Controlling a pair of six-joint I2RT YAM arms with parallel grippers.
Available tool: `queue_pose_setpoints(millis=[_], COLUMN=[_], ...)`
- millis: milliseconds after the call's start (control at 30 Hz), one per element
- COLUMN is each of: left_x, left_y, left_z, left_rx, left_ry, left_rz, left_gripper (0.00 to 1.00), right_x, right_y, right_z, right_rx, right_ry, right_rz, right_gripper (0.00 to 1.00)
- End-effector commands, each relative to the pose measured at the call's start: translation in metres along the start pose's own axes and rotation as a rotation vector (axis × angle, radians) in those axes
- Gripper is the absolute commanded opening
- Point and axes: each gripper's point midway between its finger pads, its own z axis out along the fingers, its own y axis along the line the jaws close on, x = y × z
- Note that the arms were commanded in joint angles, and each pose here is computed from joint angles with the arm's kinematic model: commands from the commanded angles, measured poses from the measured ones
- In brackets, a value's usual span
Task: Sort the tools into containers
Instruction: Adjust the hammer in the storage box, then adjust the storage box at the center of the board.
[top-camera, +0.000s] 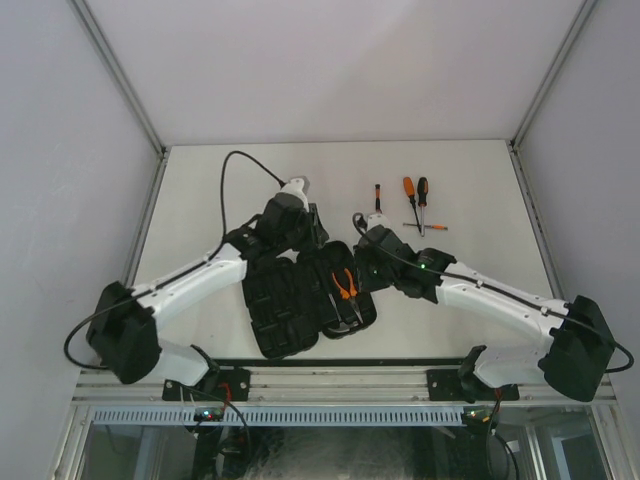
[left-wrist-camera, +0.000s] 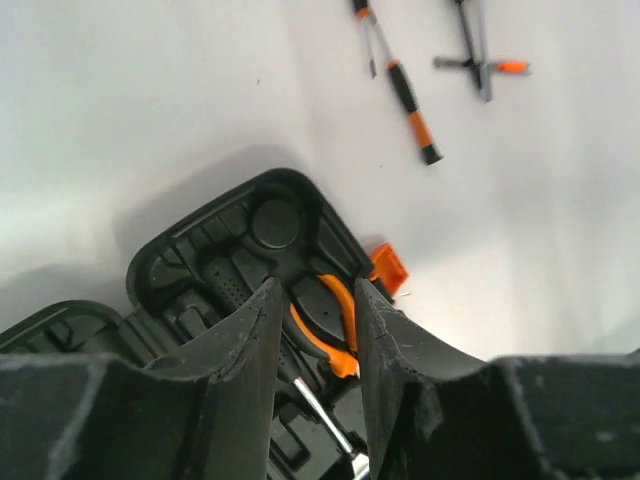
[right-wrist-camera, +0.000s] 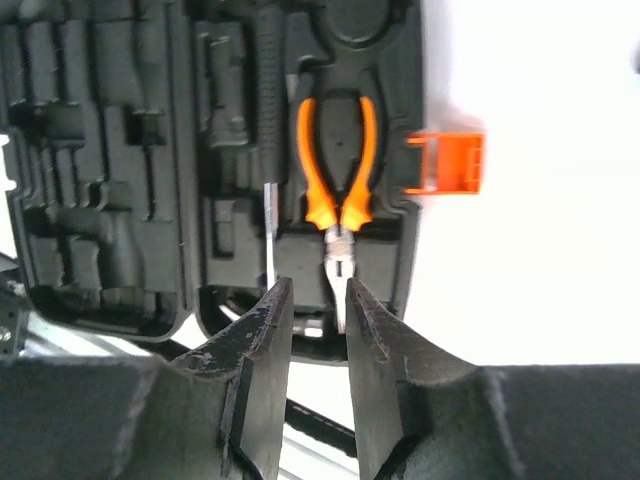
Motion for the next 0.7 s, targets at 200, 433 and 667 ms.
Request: queue_pose_setpoints(millis=[200,433,667], left_x=[0.001,0.055,0.077], left_y=[0.065,0.135,0.155], left_z=[-0.073,-0.096,-0.101], left_rx=[-0.122,-0.273,-0.308], left_ry=[-0.176,-0.142,-0.136], left_rz=[-0.061,-0.186,-0.242], left_gripper=[0.41,0.48,0.49], right_x=[-0.007,0.007,0.02], right_y=[-0.033,-0.045,-0.052], right_z=[0.029,0.064,0.083], right_rx=[0.025,0.029,0.0], right_ry=[0.035,0.126,0.2], right_rz=[-0.038,-0.031,-0.027], right_gripper=[0.37,0.34,0.33])
